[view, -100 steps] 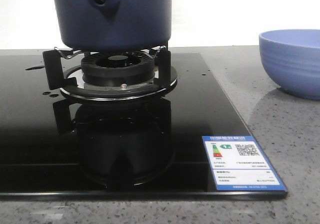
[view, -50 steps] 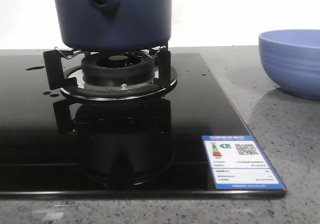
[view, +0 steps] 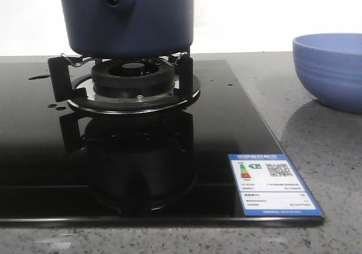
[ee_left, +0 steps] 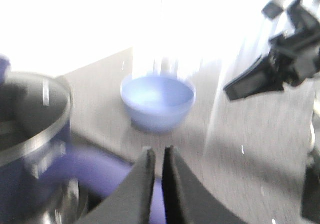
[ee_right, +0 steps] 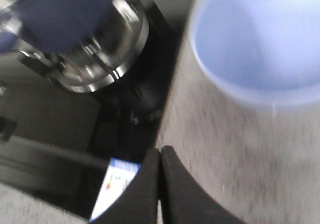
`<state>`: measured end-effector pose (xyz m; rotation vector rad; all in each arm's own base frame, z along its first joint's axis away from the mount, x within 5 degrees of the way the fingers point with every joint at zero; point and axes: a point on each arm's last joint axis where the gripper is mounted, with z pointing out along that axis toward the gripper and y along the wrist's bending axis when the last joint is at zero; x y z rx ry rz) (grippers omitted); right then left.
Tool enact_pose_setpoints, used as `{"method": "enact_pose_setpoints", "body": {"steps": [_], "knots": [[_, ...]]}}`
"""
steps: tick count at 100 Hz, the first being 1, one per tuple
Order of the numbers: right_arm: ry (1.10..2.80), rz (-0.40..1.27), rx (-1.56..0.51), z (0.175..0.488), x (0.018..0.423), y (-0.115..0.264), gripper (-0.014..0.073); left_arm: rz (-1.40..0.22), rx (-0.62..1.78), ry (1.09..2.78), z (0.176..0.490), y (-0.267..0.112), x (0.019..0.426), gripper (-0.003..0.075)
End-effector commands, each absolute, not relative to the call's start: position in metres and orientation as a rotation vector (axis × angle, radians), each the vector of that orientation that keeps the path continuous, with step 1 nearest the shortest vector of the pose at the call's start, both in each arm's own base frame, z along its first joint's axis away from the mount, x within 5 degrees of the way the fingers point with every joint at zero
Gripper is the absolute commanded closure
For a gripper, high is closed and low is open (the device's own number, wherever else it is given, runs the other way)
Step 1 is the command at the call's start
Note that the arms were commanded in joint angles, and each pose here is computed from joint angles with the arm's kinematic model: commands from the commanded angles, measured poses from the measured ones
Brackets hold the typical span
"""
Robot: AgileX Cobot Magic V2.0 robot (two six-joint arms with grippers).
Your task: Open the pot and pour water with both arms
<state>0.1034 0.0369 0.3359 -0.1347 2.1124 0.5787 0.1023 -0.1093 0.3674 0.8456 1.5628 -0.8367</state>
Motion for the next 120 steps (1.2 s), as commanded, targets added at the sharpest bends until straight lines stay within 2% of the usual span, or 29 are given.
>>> {"method": "enact_pose_setpoints", "body": {"steps": [1, 9, 10, 17, 24, 36, 41, 46, 58, 63, 76, 93, 110, 120], "knots": [[1.949, 0.517, -0.154, 0.360, 0.107, 0.035, 0.0658, -0.853, 0.780, 1.456, 0.388, -0.113, 0.110, 0.0576], [1.923, 0.489, -0.161, 0.362, 0.107, 0.033, 0.0652, -0.836, 0.790, 1.454, 0.390, -0.117, 0.119, 0.0413], [1.920, 0.486, -0.158, 0.362, 0.107, 0.033, 0.0650, -0.834, 0.792, 1.457, 0.390, -0.118, 0.121, 0.0373], [1.915, 0.480, -0.159, 0.363, 0.108, 0.033, 0.0615, -0.810, 0.807, 1.470, 0.390, -0.123, 0.131, 0.0296], [1.911, 0.476, -0.158, 0.363, 0.108, 0.033, 0.0529, -0.766, 0.836, 1.464, 0.390, -0.128, 0.142, 0.0290], [1.908, 0.474, -0.156, 0.363, 0.108, 0.032, 0.0322, -0.744, 0.877, 1.441, 0.397, -0.137, 0.160, 0.0291], [1.907, 0.473, -0.155, 0.363, 0.108, 0.032, 0.0248, -0.800, 0.910, 1.417, 0.401, -0.141, 0.166, 0.0291], [1.907, 0.473, -0.155, 0.363, 0.108, 0.032, 0.0218, -0.896, 0.932, 1.388, 0.405, -0.145, 0.174, 0.0291], [1.901, 0.456, -0.152, 0.364, 0.109, 0.031, 0.0218, -1.119, 0.937, 1.260, 0.419, -0.146, 0.190, 0.0291], [1.904, 0.445, -0.154, 0.363, 0.109, 0.031, 0.0218, -1.130, 0.918, 1.228, 0.424, -0.141, 0.200, 0.0291], [1.910, 0.427, -0.161, 0.363, 0.109, 0.030, 0.0218, -1.018, 0.881, 1.260, 0.428, -0.122, 0.223, 0.0291], [1.911, 0.425, -0.162, 0.362, 0.109, 0.030, 0.0218, -0.902, 0.868, 1.343, 0.412, -0.103, 0.248, 0.0284], [1.910, 0.428, -0.167, 0.362, 0.109, 0.030, 0.0218, -0.791, 0.885, 1.347, 0.400, -0.100, 0.264, 0.0190], [1.911, 0.438, -0.184, 0.362, 0.108, 0.032, 0.0218, -0.749, 0.882, 1.362, 0.393, -0.100, 0.273, 0.0184]]}}
